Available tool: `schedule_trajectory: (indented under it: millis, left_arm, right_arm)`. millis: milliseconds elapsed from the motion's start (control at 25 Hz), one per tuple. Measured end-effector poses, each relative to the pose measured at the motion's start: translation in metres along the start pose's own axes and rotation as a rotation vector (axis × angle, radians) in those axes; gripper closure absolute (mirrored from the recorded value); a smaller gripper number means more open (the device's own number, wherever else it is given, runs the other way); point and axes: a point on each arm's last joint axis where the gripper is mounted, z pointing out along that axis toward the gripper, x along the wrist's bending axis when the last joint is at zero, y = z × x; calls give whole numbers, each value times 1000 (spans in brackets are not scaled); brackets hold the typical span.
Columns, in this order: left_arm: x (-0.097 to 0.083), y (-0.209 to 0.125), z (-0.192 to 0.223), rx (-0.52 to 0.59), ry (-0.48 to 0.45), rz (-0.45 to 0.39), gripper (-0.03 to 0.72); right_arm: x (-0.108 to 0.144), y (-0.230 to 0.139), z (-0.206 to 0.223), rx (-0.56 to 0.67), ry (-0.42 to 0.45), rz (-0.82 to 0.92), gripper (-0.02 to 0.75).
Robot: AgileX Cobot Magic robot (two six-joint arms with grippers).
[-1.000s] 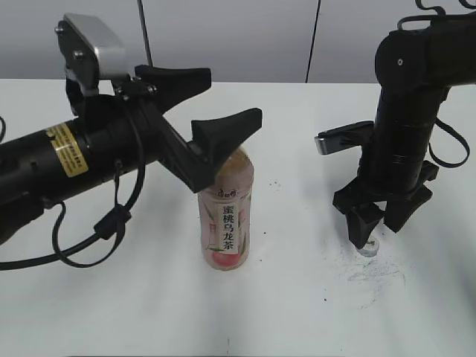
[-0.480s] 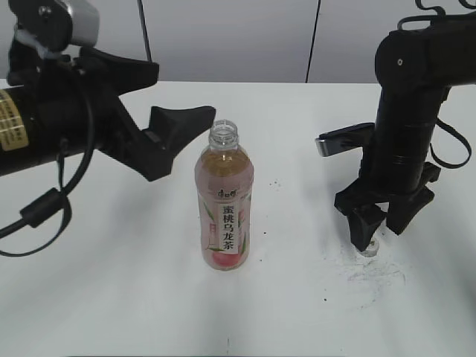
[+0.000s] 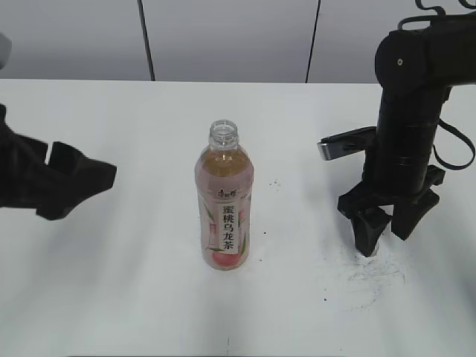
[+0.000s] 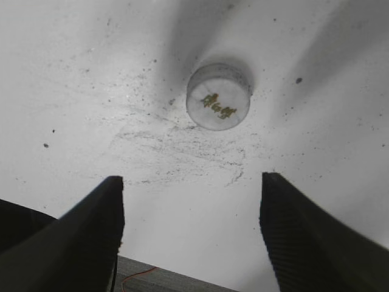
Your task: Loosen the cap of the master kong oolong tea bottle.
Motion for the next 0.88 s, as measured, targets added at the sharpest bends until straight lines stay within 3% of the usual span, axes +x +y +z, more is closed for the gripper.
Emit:
schedule_trajectory:
  millis: [160, 240, 440, 640, 880]
  left_arm:
    - [-2, -13, -23, 127, -31, -185, 103]
    - [-4, -19, -38, 173, -50, -203, 103]
    - [-4, -39, -100, 171, -104, -166, 103]
    - [-1, -73, -152, 172, -121, -140, 103]
    - [4, -102, -188, 38, -118, -110, 104]
  right_arm:
    - [1, -4, 0, 44, 11, 1, 216]
    - [1, -5, 0, 59, 15, 3, 216]
    - [3, -8, -8, 43, 11, 22, 216]
    - [10, -20, -44, -69, 6, 37, 216]
    - [29, -62, -92, -237, 45, 41, 216]
